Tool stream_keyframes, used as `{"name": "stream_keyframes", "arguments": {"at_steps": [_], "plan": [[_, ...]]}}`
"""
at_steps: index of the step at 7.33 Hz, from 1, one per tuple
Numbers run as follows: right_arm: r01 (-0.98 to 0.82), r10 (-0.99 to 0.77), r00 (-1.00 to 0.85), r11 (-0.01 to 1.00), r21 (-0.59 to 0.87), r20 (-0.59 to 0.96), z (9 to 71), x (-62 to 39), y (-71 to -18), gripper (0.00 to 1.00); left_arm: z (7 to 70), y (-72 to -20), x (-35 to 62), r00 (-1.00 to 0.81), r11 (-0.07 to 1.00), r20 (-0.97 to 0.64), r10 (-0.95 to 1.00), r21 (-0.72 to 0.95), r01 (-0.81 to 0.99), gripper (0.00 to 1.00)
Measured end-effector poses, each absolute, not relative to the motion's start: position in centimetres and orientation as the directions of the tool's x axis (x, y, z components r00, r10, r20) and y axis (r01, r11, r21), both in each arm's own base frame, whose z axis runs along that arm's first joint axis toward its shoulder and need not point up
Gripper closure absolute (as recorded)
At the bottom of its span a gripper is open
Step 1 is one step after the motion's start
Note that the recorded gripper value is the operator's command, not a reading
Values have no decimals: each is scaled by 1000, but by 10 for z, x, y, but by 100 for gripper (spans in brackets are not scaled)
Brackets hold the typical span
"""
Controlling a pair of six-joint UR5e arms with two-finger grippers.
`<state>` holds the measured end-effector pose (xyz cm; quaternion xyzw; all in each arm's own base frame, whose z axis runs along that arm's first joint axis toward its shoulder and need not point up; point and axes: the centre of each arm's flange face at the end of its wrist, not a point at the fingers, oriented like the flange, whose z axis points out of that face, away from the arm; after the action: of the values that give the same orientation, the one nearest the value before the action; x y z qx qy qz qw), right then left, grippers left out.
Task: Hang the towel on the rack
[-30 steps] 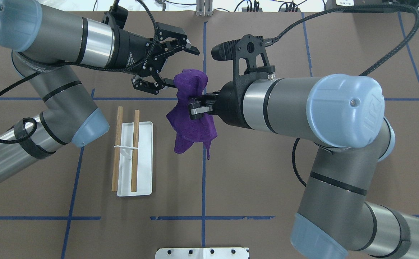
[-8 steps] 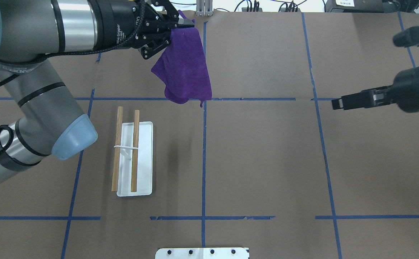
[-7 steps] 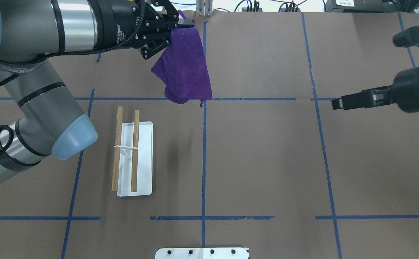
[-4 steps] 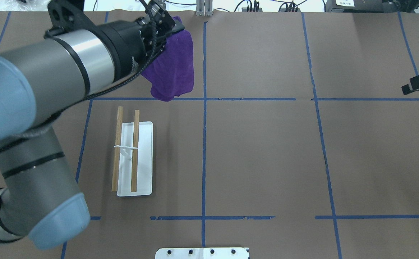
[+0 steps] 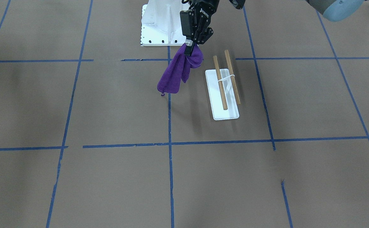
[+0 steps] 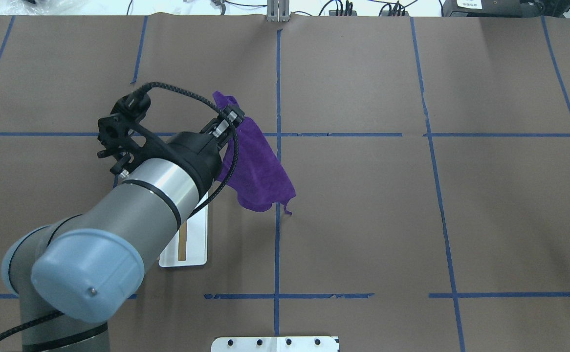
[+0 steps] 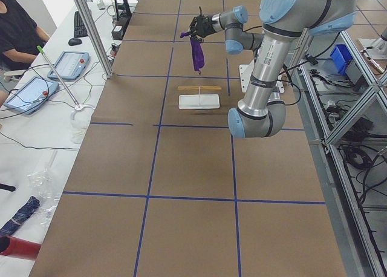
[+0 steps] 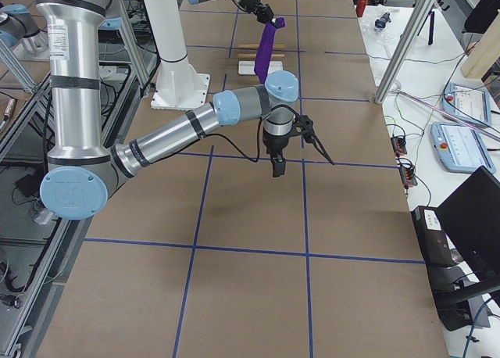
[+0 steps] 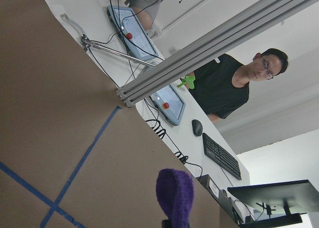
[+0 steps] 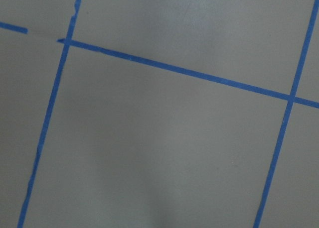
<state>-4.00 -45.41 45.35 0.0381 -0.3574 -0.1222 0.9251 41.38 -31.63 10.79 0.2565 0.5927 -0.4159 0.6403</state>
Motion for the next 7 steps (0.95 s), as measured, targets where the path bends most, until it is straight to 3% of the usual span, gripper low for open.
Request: {"name": "stream_keyframes", "arguments": {"at_steps": [7], "plan": [[258,-293,710,954,150,640,467,-31,-462,0,242,-277,338,301,526,-907,-295,109,844,100]]}}
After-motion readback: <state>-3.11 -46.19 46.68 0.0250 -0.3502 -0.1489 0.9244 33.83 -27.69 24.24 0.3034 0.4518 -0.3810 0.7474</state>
